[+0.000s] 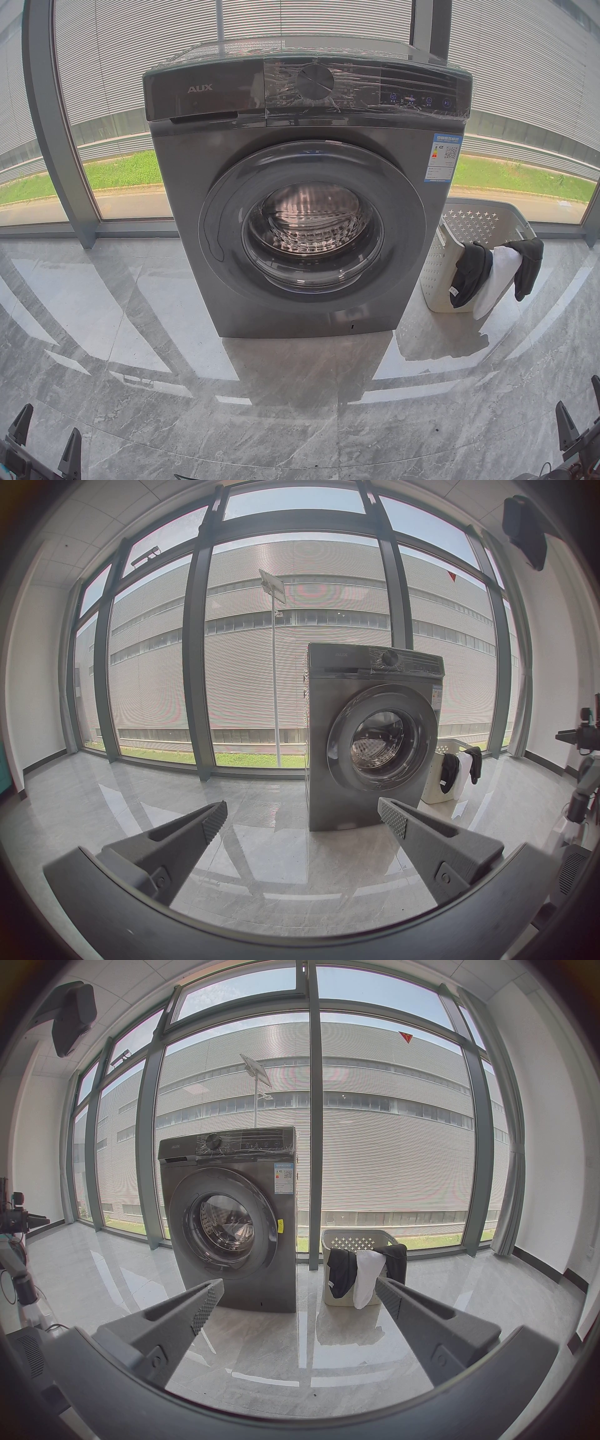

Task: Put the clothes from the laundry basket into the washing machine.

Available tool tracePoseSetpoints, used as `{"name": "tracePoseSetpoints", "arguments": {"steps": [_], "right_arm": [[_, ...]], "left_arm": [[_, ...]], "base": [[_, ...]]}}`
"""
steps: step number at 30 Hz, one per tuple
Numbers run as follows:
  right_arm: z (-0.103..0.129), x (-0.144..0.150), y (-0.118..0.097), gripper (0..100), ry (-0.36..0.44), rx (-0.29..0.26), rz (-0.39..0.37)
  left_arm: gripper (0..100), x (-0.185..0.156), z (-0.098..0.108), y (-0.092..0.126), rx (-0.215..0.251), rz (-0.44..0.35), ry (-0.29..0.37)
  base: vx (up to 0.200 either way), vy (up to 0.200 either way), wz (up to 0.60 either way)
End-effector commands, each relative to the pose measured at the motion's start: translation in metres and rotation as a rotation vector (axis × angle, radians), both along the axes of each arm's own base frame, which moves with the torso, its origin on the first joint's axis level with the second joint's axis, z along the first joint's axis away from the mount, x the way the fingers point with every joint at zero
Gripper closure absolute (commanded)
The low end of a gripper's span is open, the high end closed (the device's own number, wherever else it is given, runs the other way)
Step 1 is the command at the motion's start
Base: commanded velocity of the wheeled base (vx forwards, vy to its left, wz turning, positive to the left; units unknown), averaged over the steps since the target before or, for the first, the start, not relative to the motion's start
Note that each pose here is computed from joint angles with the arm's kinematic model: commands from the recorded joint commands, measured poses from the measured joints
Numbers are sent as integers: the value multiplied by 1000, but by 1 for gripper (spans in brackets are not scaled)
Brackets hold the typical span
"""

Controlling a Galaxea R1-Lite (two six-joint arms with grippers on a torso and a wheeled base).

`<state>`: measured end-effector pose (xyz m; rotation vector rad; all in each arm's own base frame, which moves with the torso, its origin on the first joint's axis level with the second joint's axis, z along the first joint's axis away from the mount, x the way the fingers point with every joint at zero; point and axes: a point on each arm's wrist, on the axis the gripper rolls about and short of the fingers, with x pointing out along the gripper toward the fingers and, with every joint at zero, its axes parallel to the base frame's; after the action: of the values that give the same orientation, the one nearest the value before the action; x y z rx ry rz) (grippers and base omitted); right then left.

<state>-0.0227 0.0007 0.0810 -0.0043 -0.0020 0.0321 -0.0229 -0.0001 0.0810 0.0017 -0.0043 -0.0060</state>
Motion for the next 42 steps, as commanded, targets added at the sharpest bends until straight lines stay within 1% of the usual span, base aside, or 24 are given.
{"name": "tracePoseSetpoints", "arguments": {"steps": [1, 4, 5, 14, 16, 17, 18, 19, 20, 21, 22, 23, 24, 25, 26, 27, 28, 30, 31, 32, 33, 34, 37, 42], "right_arm": [[-5, 0, 0, 0, -1, 0, 0], [-5, 0, 0, 0, -1, 0, 0], [-5, 0, 0, 100, 0, 0, 0], [-5, 0, 0, 100, -1, 0, 0], [-5, 0, 0, 100, -3, -20, 6], [0, -1, 0, 100, -33, -43, 12], [10, -3, 0, 100, -76, -55, 18], [41, -8, 0, 100, -185, -57, 27], [82, -8, 0, 100, -260, -48, 28], [122, -2, 0, 100, -297, -33, 30], [122, -2, 0, 100, -297, -33, 30], [208, 9, 0, 100, -395, -24, 57], [213, 10, 0, 100, -400, -24, 60], [260, 29, 1, 100, -422, -24, 101], [276, 41, 3, 100, -418, -33, 124], [286, 51, 4, 100, -412, -46, 146], [296, 68, 7, 100, -391, -75, 178], [304, 98, 11, 100, -349, -120, 224], [305, 111, 13, 100, -332, -133, 245], [307, 128, 16, 100, -307, -145, 285], [307, 136, 18, 100, -297, -148, 302], [306, 154, 23, 100, -266, -149, 338], [296, 189, 38, 100, -193, -142, 401], [273, 230, 52, 100, -83, -141, 442]], "left_arm": [[0, 0, -5, 0, 0, 0, 1], [0, 0, -5, 0, 0, 0, 3], [0, 0, -5, 0, 0, 0, 1], [0, 0, -5, 0, -2, 1, 1], [0, 0, -5, 0, -2, 1, 1], [0, 0, -5, 0, -2, 1, 3], [0, 0, -5, 0, -2, 1, 3], [0, 0, -5, 0, -2, 1, 3], [0, 0, -5, 0, -2, 1, 3], [0, 0, -5, 0, -2, 0, 4], [0, 0, -5, 0, -2, 0, 4], [0, 0, -5, 0, -2, 1, 1], [0, 0, -5, 0, -2, 1, 1], [0, 0, -5, 0, -2, 1, 1], [0, 0, -5, 0, -2, 1, 1], [0, 0, -5, 0, -2, 1, 3], [0, 0, -5, 0, -2, 1, 3], [0, 0, -5, 0, -2, 1, 1], [0, 0, -5, 0, -3, 1, 1], [0, 0, -5, 0, -3, 1, 1], [0, 0, -5, 0, -3, 1, 1], [0, 0, -5, 0, -3, 1, 1], [0, 0, -5, 0, -3, 1, 1], [0, 0, -5, 0, -3, 1, 3]], "base": [[0, 0, 0], [0, 0, 0], [0, 0, 0], [0, 0, 0], [0, 0, 0], [0, 0, 0], [0, 0, 0], [0, 0, 0], [0, 0, 0], [0, 0, 0], [0, 0, 0], [0, 0, 0], [0, 0, 0], [0, 0, 0], [0, 0, 0], [0, 0, 0], [0, 0, 0], [0, 0, 0], [0, 0, 0], [0, 0, 0], [0, 0, 0], [0, 0, 0], [0, 0, 0], [0, 0, 0]]}}
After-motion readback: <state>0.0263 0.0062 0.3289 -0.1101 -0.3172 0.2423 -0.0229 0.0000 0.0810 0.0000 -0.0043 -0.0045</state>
